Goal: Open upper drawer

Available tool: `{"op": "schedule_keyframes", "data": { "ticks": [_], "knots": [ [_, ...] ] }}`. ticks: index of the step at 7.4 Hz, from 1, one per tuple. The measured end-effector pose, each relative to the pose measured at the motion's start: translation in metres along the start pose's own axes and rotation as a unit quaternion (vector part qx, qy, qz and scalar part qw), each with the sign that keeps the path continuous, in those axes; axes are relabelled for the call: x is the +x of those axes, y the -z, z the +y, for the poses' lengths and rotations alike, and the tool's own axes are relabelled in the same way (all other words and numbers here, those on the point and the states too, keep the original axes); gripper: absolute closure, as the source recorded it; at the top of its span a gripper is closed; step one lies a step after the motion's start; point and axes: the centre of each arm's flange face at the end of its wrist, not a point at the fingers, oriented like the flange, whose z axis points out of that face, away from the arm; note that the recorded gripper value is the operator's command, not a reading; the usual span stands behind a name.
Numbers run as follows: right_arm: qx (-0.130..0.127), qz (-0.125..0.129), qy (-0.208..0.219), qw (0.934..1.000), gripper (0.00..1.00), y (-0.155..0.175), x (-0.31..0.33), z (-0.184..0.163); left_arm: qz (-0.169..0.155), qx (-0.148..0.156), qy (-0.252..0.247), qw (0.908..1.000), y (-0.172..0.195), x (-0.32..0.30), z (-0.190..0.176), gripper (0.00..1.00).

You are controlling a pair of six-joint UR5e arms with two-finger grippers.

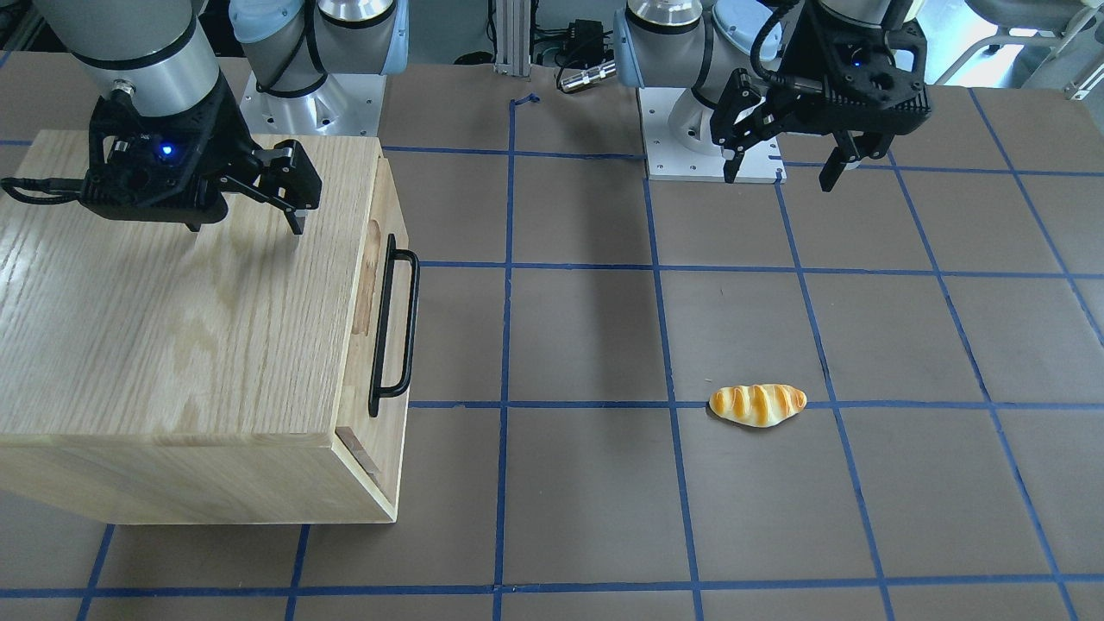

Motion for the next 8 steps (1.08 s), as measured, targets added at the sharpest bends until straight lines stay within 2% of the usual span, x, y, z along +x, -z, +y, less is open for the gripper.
{"op": "schedule_keyframes", "data": {
  "ticks": [8],
  "knots": [
    [0.0, 0.0, 0.0, 1.0, 0.0, 0.0003, 0.0, -0.0001, 0.005, -0.008, 0.026, 0.9996, -0.0082, 0.0047, -0.0007, 0.0]
  ]
}}
